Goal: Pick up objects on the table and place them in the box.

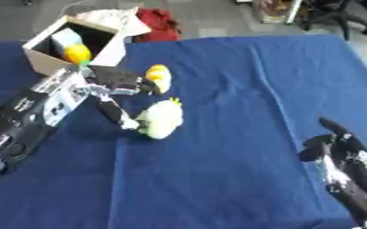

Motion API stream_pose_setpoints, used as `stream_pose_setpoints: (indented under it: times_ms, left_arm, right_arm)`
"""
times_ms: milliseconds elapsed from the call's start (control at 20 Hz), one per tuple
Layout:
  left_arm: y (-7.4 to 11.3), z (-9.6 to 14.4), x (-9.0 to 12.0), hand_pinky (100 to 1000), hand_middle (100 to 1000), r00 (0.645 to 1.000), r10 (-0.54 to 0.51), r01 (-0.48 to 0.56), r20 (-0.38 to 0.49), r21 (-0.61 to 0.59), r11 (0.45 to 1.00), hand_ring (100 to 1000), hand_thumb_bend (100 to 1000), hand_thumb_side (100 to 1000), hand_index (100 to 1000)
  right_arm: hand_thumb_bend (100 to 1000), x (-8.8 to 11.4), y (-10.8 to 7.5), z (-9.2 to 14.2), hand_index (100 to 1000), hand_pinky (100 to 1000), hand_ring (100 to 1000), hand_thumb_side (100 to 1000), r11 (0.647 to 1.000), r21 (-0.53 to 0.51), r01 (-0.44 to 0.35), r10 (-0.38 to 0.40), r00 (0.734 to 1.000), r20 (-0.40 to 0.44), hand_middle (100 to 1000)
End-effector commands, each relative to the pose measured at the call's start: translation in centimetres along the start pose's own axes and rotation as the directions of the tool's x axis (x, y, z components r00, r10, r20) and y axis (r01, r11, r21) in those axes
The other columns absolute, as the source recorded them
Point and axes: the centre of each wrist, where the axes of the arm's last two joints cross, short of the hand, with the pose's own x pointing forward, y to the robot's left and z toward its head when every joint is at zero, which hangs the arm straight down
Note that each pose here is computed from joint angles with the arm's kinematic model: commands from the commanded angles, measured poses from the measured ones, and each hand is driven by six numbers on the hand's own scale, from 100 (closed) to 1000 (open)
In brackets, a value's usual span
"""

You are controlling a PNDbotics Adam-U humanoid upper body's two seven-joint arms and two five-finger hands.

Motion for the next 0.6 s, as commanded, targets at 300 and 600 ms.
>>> stream_pose_setpoints:
  times_ms: [300,600]
  left_arm:
    - [0.0,-0.2,-0.3,773,587,0.999,0.016,-0.015,0.034,-0.022,1.0,598,272,380,779]
    - [0.9,0.8,-0.7,656,344,0.998,0.066,-0.065,-0.002,0.144,0.987,400,180,173,573]
  right_arm:
    - [100,0.4,-0.2,-0.2,916,596,574,432,1.0,0.003,-0.005,0.005,1.0,0.015,581]
    - [100,0.4,-0.2,-0.2,916,597,574,432,1.0,0.001,-0.006,0.006,1.0,0.014,582]
